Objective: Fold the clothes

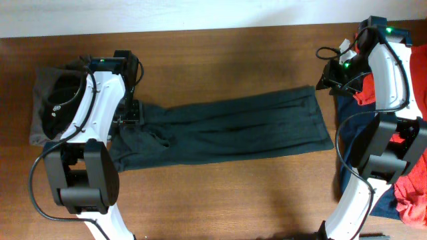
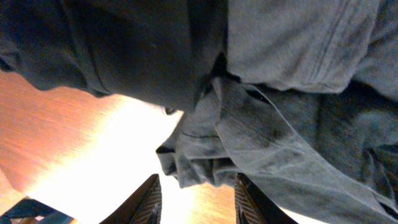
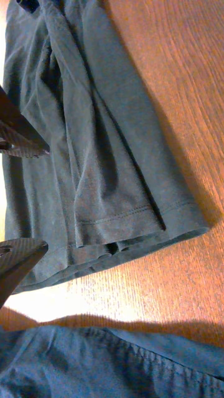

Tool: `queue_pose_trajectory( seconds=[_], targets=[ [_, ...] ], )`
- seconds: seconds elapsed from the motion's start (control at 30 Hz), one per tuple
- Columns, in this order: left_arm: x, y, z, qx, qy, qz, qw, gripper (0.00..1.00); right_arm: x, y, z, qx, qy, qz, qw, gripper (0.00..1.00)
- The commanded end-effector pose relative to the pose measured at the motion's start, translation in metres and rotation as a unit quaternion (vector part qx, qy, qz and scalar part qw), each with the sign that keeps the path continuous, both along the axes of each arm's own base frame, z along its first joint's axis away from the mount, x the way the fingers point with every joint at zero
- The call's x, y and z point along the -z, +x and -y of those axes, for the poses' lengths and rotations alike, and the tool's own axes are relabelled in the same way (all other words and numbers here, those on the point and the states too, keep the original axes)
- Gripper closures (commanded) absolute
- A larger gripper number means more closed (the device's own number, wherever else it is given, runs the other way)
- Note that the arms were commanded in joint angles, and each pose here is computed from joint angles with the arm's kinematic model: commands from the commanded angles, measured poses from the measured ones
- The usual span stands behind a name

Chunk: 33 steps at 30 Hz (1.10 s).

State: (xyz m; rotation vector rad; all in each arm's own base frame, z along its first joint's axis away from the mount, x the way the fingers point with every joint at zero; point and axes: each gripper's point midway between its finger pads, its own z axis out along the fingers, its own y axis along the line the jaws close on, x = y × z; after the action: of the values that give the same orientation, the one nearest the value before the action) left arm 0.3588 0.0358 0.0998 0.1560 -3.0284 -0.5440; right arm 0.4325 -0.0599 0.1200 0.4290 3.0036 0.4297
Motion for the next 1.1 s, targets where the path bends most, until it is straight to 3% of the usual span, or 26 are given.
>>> queue_pose_trajectory(
  seconds=[0.0, 0.1, 0.37, 0.53, 0.67, 0.87, 1.07],
  targets=[
    [0.001, 0.0, 0.025, 0.001, -0.081, 0.003, 0.997, 0.66, -0.011, 0.003, 0.003, -0.005, -0.011, 0.017, 1.0, 0.53],
    [0.005, -0.002, 0.062, 0.053, -0.167, -0.01, 0.984, 0.7, -0.011, 0.003, 0.003, -0.005, -0.011, 0.017, 1.0, 0.53],
    [0.048, -0.019, 0.102, 0.125, -0.164, -0.035, 0.978, 0.67, -0.01, 0.003, 0.002, -0.005, -0.011, 0.017, 1.0, 0.53],
    [0.086, -0.022, 0.116, 0.155, -0.156, -0.012, 0.975, 0.84, -0.011, 0.004, 0.003, -0.005, -0.011, 0.018, 1.0, 0.52],
    [0.094, -0.045, 0.112, 0.148, -0.153, -0.052, 0.976, 1.0, -0.01, 0.002, 0.002, -0.005, -0.01, 0.014, 1.0, 0.53],
    [0.082, -0.089, 0.112, 0.116, -0.171, -0.136, 0.969, 0.99, -0.01, 0.003, 0.002, -0.005, -0.011, 0.016, 1.0, 0.52],
    [0.057, -0.085, 0.113, 0.121, -0.174, -0.112, 0.971, 0.91, -0.01, 0.003, 0.002, -0.005, -0.011, 0.016, 1.0, 0.52]
  ],
)
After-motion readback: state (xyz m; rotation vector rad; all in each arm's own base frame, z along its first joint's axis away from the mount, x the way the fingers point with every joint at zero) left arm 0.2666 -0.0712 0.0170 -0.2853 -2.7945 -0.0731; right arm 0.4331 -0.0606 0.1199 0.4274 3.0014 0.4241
